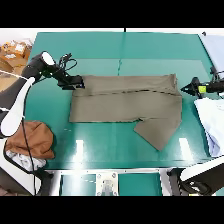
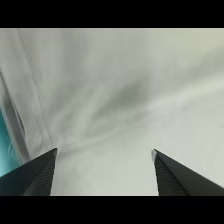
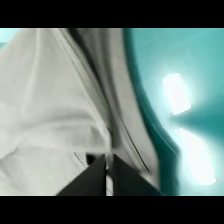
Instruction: Fold the shirts.
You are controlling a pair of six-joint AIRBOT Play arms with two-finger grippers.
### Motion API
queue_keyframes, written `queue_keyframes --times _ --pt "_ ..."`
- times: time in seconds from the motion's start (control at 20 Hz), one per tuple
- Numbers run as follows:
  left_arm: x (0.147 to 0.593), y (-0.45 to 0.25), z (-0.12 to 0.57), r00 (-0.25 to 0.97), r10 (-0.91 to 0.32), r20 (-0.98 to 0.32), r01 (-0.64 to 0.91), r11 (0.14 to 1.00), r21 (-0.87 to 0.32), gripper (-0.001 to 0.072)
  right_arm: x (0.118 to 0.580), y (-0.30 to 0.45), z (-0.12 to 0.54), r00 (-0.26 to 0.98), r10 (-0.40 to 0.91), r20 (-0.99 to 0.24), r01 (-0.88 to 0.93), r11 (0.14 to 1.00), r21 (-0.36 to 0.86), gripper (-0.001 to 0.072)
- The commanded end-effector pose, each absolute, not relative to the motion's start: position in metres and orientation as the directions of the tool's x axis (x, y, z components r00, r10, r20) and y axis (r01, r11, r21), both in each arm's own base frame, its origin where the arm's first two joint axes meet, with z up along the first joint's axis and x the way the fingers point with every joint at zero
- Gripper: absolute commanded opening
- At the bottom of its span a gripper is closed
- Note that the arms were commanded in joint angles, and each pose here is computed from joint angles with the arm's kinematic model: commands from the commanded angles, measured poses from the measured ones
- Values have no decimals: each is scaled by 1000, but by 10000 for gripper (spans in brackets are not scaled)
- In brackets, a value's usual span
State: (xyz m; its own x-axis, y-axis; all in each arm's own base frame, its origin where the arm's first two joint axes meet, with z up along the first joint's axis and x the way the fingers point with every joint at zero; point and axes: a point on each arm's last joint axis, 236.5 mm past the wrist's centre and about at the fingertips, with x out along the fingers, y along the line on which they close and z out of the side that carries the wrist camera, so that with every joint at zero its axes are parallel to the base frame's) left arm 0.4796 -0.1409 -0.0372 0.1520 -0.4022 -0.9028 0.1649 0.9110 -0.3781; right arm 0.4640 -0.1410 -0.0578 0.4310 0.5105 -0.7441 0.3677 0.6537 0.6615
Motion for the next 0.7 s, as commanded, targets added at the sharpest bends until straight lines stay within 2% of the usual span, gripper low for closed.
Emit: queue_keyframes --times 0.0,0.05,0.1,0.25,0.35,0.5,0.65 --pt "457 -122 -23 45 -323 -945 178 934 -310 620 436 -156 -49 409 546 -731 415 602 682 18" --pt "453 -117 -18 25 -302 -953 188 938 -293 391 432 -157 -45 413 543 -731 425 595 682 17" --pt "447 -115 -11 0 -290 -957 198 938 -284 39 427 -155 -41 416 541 -731 431 591 682 17" --pt "437 -114 5 -28 -289 -957 194 937 -289 21 407 -138 -25 412 539 -735 443 586 679 16" --pt "425 -117 17 -33 -296 -955 195 935 -296 20 371 -133 -33 351 484 -802 538 597 596 17" --pt "389 -124 27 -28 -303 -953 202 932 -302 20 304 -111 -43 245 429 -870 601 637 483 17" --pt "337 -123 21 -6 -316 -949 163 936 -313 20 260 -76 -50 248 418 -874 651 596 470 17"
